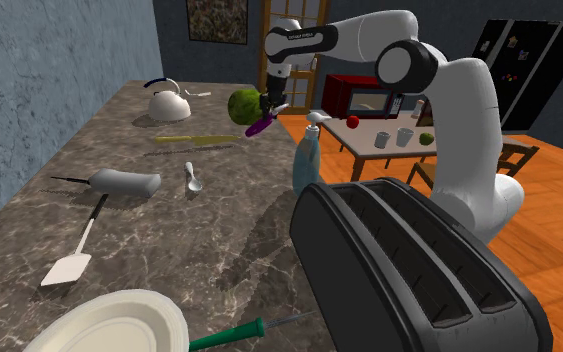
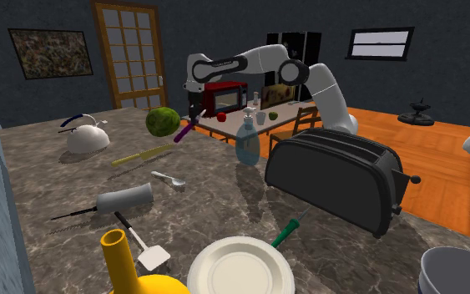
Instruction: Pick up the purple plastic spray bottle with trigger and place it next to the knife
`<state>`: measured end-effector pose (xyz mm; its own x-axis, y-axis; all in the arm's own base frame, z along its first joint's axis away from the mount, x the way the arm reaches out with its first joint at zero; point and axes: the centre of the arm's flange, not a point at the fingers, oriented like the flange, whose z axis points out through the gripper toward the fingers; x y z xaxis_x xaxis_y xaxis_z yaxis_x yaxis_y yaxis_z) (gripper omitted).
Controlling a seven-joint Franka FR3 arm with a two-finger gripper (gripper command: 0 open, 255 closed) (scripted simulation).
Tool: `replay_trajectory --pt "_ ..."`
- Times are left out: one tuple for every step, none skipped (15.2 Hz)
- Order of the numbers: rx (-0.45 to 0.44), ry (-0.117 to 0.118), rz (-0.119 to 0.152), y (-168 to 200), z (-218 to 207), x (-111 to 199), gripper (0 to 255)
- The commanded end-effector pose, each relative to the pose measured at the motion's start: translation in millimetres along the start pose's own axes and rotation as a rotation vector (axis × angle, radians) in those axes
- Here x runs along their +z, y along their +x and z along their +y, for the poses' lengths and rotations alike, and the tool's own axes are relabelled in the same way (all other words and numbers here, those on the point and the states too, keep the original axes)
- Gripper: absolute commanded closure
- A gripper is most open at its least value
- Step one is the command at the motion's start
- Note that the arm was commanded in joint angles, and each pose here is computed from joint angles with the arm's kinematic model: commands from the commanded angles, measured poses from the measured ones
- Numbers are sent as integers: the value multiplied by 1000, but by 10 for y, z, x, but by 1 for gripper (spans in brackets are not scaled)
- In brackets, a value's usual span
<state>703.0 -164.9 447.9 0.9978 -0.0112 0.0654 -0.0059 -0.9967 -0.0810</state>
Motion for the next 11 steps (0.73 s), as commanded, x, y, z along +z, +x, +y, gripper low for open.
replay_trajectory --pt "-1 0 1 14 54 66 255" --pt "-1 0 1 10 58 118 255" --pt "-1 0 1 8 63 171 255" --pt "-1 0 1 4 67 223 255" --pt "-1 0 1 1 71 276 255" --pt "-1 0 1 -3 76 328 255" --pt "-1 0 1 -6 80 381 255" --pt "-1 0 1 -10 84 433 255" --pt "-1 0 1 -13 88 486 255" --pt "-1 0 1 -17 93 538 255" --pt "-1 0 1 -20 97 591 255"
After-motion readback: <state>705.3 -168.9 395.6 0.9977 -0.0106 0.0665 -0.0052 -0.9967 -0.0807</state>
